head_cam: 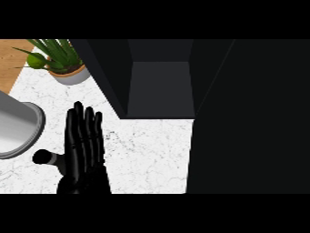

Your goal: Pick up the wine, place it into the cabinet and close the cabinet

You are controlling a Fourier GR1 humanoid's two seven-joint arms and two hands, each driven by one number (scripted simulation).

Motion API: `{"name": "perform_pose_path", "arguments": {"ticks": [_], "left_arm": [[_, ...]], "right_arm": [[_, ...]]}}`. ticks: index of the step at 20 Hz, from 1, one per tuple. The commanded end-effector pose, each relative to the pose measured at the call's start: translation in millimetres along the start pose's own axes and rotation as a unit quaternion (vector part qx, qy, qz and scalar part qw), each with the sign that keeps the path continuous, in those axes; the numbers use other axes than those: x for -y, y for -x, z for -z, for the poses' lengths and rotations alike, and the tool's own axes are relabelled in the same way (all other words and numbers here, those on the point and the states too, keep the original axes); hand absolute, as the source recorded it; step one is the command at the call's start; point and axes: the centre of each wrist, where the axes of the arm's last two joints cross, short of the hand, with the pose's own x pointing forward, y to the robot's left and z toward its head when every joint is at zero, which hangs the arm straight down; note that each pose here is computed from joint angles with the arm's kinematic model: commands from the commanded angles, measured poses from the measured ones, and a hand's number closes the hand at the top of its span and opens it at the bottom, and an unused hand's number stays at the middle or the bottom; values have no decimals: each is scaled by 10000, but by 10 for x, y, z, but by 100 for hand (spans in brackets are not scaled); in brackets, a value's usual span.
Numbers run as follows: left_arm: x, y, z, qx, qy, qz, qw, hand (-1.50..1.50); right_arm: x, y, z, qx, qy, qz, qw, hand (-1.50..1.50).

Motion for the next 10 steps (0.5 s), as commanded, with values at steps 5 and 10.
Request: {"name": "perform_pose_path", "arguments": {"ticks": [5, 10], "left_arm": [[113, -84, 81, 40, -371, 2, 9993, -150], [-47, -266, -78, -45, -567, 42, 9984, -150]], "right_arm": [[-70, -293, -127, 27, 57, 17, 10000, -150], [-99, -270, -26, 78, 205, 79, 9997, -150]]}}
